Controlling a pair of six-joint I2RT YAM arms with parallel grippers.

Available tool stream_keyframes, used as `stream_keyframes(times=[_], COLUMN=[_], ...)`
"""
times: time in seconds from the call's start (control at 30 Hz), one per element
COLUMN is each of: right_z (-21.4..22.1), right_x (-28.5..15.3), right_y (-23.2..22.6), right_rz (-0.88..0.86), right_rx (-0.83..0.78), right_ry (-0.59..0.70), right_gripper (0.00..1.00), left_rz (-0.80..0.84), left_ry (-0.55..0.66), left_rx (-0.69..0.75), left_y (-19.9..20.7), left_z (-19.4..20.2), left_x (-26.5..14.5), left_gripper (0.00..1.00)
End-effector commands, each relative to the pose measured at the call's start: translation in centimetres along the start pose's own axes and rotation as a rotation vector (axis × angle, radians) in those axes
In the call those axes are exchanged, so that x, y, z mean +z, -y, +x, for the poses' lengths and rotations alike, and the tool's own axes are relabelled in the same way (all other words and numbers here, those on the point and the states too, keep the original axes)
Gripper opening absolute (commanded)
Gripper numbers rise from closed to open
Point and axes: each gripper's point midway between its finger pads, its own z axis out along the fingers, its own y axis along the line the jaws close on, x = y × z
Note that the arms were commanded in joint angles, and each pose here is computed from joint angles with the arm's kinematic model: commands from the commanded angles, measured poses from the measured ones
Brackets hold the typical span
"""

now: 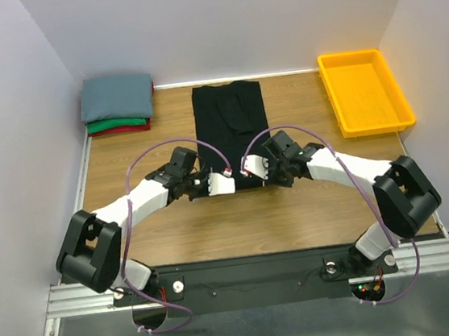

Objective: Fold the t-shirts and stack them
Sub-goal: Fold the tshirt

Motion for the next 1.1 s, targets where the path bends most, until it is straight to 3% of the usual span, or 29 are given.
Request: stream_keyframes(times=[0.0, 0.17, 0.4, 0.67, 0.8, 0.97, 1.07], right_z=[-2.3, -2.9, -2.6, -2.4, -4.2, -4.9, -5.8], right_x=[-4.4, -7.2, -11.5, -15.2, -18.5, -20.0, -20.5], right_y=[-0.1, -1.1, -5.0, -9.2, -11.3, -11.2, -8.9], right_rz=[-0.022, -0.045, -0.132, -0.209, -0.28, -0.27, -0.167], right_rx=[0.027, 0.042, 0.061, 0.055, 0.05, 0.059, 0.079], right_ry=[0.055, 0.084, 0.147, 0.182, 0.258, 0.281, 0.283], right_gripper=[0.01, 0.01, 0.01, 0.01, 0.0, 0.01, 0.01], left_rz=[0.017, 0.024, 0.112, 0.148, 0.247, 0.247, 0.165], left_ry=[0.096, 0.142, 0.168, 0.292, 0.382, 0.403, 0.357], left_rx=[-0.035, -0.024, 0.029, 0.034, 0.019, 0.029, -0.009], left_y=[-0.6, 0.0, 5.7, 9.8, 12.0, 11.9, 9.2], left_z=[-4.2, -6.2, -7.6, -10.4, -12.3, -13.3, -13.3], left_x=[-3.4, -5.8, -7.2, -10.4, -12.6, -14.0, -14.0], left_gripper=[0.0, 0.0, 0.0, 0.0, 0.0, 0.0, 0.0])
